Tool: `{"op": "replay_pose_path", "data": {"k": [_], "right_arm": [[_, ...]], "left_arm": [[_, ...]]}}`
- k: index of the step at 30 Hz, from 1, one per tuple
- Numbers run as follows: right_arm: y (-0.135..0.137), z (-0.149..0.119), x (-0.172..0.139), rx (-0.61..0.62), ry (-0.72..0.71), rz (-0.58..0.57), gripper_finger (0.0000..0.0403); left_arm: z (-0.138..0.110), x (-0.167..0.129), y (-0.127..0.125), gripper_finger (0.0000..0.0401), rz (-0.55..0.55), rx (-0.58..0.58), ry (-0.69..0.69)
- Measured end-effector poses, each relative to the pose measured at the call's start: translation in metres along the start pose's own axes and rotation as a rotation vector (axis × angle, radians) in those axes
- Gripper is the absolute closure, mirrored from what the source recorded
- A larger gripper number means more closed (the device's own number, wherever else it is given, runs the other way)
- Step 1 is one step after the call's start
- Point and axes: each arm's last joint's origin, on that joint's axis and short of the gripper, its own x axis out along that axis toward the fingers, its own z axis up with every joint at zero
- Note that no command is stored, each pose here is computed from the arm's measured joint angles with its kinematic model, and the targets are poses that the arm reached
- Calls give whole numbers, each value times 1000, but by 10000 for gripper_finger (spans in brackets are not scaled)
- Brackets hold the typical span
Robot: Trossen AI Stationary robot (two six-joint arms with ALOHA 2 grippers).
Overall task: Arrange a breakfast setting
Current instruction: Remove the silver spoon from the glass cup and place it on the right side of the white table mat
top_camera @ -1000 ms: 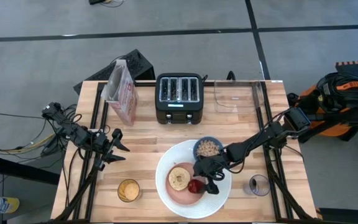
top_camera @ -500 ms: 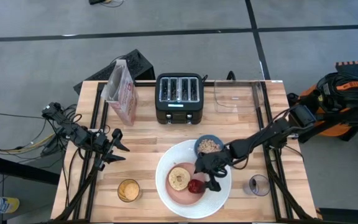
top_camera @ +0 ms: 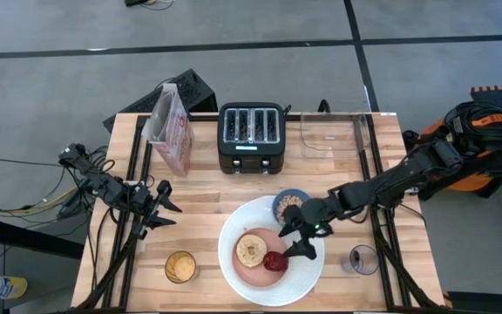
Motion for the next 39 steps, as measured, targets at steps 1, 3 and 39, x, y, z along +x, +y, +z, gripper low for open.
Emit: {"op": "replay_pose_path", "data": {"k": [1, 3, 39], "right_arm": [[2, 1, -5, 43, -3, 2, 3], [4, 0, -15, 142, 5, -5, 3], [47, -78, -171, 958, 331, -83, 3]], "left_arm": [[0, 0, 0, 232, 0, 0, 0], [0, 0, 0, 232, 0, 0, 0], [0, 0, 0, 232, 0, 0, 0]]}}
